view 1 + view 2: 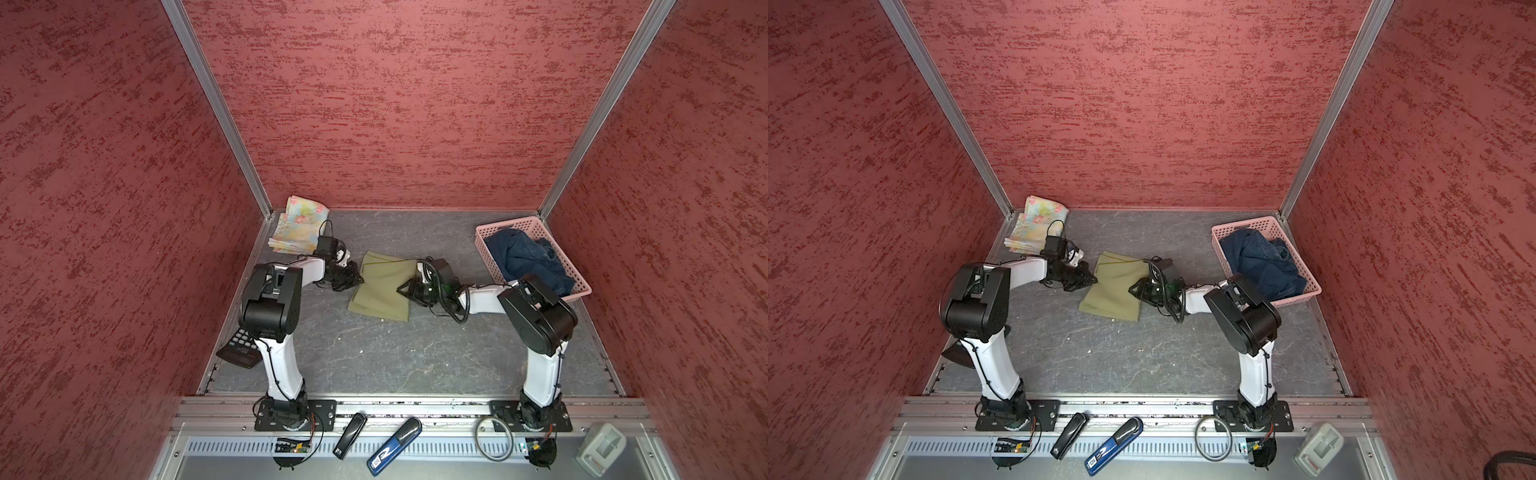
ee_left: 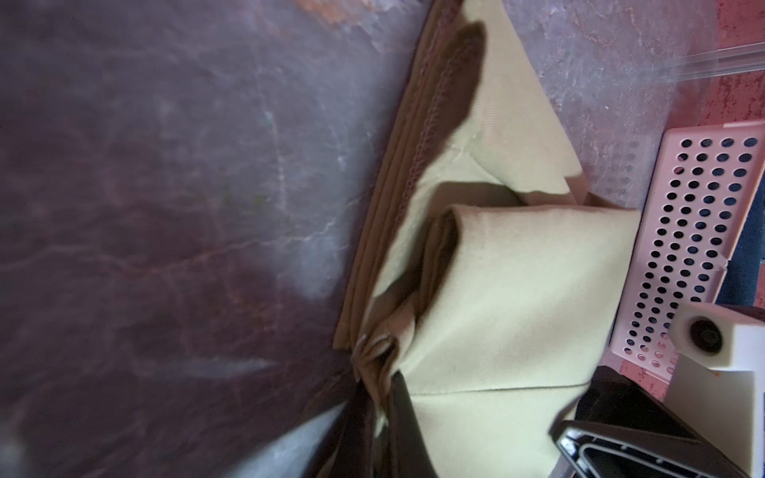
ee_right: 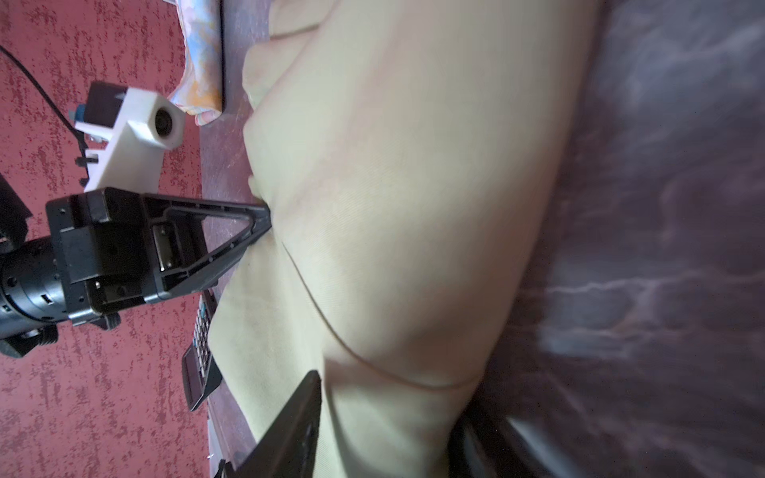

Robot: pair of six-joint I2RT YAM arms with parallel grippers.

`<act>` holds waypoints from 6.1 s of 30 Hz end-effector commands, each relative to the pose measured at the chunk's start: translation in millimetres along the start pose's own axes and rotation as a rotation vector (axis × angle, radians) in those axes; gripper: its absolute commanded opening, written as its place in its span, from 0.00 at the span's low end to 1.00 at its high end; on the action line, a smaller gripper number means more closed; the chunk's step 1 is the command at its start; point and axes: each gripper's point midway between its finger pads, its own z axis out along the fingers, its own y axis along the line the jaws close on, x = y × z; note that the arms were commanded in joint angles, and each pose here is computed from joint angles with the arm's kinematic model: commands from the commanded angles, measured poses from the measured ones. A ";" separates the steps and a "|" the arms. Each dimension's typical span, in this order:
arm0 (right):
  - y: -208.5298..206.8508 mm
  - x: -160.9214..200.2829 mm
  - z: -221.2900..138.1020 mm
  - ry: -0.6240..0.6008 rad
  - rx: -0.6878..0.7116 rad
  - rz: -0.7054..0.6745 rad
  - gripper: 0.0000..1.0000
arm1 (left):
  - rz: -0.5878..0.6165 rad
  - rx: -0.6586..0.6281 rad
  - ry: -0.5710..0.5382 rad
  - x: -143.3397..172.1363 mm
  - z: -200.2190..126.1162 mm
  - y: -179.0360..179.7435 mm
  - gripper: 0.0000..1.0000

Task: Fold and stack skirts
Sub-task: Pick up the skirt, then place the skirt at the top-center of the table, then pick up the skirt from the top-center of the table.

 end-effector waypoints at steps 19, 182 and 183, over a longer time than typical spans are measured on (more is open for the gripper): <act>-10.1 -43.2 -45.8 -0.149 0.134 -0.102 0.59 | 0.016 0.027 -0.196 -64.6 -61.5 -45.5 0.00; 42.6 -110.6 -188.5 -0.608 0.138 -0.124 0.64 | 0.261 0.518 -0.271 -250.7 -129.8 -86.5 0.00; 45.7 -111.3 -188.1 -0.608 0.137 -0.132 0.64 | 0.247 0.521 -0.276 -254.5 -129.0 -78.2 0.00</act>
